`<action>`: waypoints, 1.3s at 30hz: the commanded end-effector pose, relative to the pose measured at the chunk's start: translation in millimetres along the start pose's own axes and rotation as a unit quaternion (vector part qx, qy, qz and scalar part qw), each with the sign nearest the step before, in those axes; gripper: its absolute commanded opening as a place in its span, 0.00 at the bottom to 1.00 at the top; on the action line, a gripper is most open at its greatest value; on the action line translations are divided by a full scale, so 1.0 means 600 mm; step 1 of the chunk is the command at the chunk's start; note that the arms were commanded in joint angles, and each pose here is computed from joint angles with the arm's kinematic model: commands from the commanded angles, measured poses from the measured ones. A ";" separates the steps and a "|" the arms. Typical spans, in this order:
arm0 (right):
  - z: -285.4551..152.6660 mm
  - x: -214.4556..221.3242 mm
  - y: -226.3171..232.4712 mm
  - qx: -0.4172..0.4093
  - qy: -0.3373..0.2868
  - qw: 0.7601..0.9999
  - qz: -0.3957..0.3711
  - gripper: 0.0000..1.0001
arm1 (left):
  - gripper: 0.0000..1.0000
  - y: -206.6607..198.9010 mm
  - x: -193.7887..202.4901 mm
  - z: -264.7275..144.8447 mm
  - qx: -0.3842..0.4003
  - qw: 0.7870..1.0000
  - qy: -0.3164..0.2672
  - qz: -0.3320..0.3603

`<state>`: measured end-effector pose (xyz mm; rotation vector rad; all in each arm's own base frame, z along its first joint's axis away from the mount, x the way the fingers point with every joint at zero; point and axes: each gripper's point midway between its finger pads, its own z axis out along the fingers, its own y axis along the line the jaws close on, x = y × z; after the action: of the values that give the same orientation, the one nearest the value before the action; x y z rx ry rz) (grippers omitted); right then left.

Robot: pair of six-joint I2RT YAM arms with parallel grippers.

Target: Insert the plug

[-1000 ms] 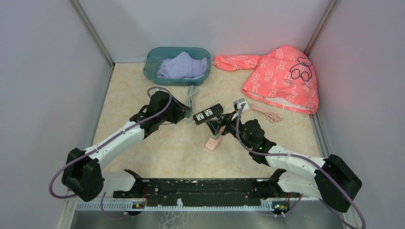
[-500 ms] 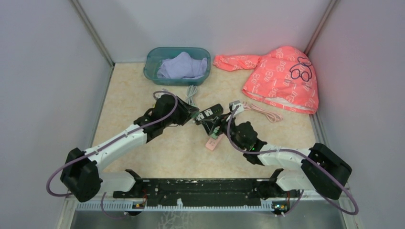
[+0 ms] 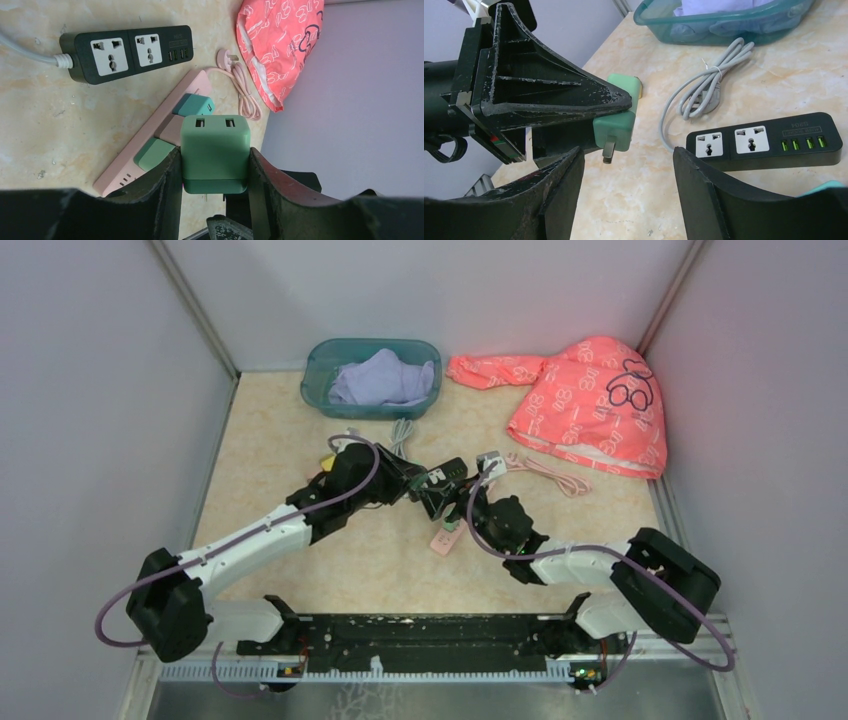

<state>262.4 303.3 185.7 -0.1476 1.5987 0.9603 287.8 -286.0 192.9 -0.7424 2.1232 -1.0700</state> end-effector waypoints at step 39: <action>-0.018 -0.065 0.060 -0.082 -0.061 0.995 -0.017 0.00 | 0.81 -0.041 -0.007 -0.050 0.108 0.983 -0.068 0.132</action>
<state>255.2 306.6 203.6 -0.1736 1.5278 1.0051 272.5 -288.1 200.9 -0.6063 2.0034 -1.0879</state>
